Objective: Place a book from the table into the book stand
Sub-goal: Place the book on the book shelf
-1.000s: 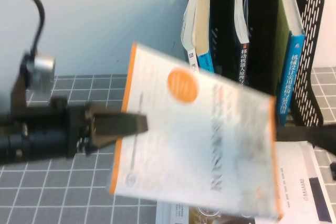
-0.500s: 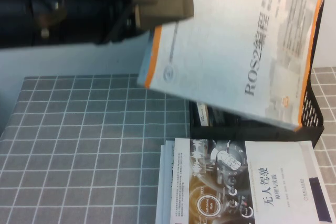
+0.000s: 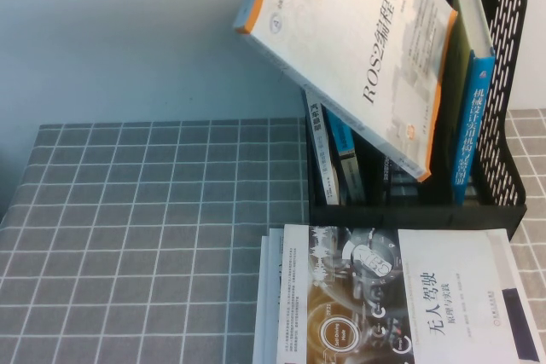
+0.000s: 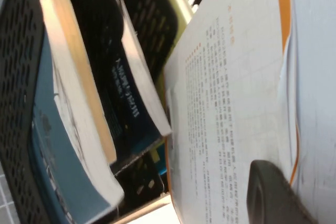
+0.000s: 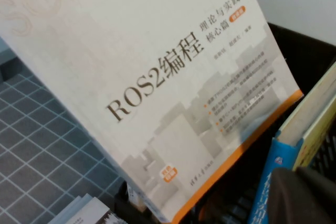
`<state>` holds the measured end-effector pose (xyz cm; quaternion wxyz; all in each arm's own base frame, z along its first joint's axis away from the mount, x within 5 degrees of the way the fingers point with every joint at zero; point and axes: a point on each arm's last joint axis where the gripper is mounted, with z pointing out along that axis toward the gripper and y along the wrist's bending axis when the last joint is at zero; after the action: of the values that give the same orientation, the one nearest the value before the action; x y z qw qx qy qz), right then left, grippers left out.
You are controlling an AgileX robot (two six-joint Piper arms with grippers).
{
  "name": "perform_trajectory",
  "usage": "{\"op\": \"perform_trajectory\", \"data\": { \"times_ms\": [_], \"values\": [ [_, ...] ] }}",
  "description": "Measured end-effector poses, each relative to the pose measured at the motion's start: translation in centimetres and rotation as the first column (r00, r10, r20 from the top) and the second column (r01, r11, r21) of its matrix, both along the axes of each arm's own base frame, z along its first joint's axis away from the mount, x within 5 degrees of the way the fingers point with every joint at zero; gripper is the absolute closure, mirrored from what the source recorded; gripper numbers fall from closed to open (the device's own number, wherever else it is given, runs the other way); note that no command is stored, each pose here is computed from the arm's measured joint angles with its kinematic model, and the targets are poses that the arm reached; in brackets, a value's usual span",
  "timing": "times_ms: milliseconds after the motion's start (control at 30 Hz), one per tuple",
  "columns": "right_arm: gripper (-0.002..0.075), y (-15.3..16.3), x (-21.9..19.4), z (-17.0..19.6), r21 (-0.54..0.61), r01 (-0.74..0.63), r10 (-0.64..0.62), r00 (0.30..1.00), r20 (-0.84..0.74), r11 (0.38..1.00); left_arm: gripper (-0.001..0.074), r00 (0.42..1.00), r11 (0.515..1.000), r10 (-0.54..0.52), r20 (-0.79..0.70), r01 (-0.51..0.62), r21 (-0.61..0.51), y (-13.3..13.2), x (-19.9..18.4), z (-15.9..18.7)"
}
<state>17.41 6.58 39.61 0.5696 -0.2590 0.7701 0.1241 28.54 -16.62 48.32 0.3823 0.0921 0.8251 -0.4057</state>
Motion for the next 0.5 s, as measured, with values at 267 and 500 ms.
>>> {"op": "perform_trajectory", "data": {
  "times_ms": [267, 500],
  "values": [
    [0.0729, 0.0, 0.0, 0.0, 0.004, 0.004, -0.004, 1.0, -0.001, 1.0, 0.0631, 0.997, 0.998, 0.059, -0.046, -0.059, 0.004, -1.9, 3.3, -1.4],
    [0.0729, 0.0, 0.0, 0.0, 0.002, 0.006, -0.006, 1.0, -0.002, 1.0, 0.0632, 0.995, 0.993, 0.1, -0.002, -0.099, 0.062, -5.3, 2.7, -2.0]
  ]
}}
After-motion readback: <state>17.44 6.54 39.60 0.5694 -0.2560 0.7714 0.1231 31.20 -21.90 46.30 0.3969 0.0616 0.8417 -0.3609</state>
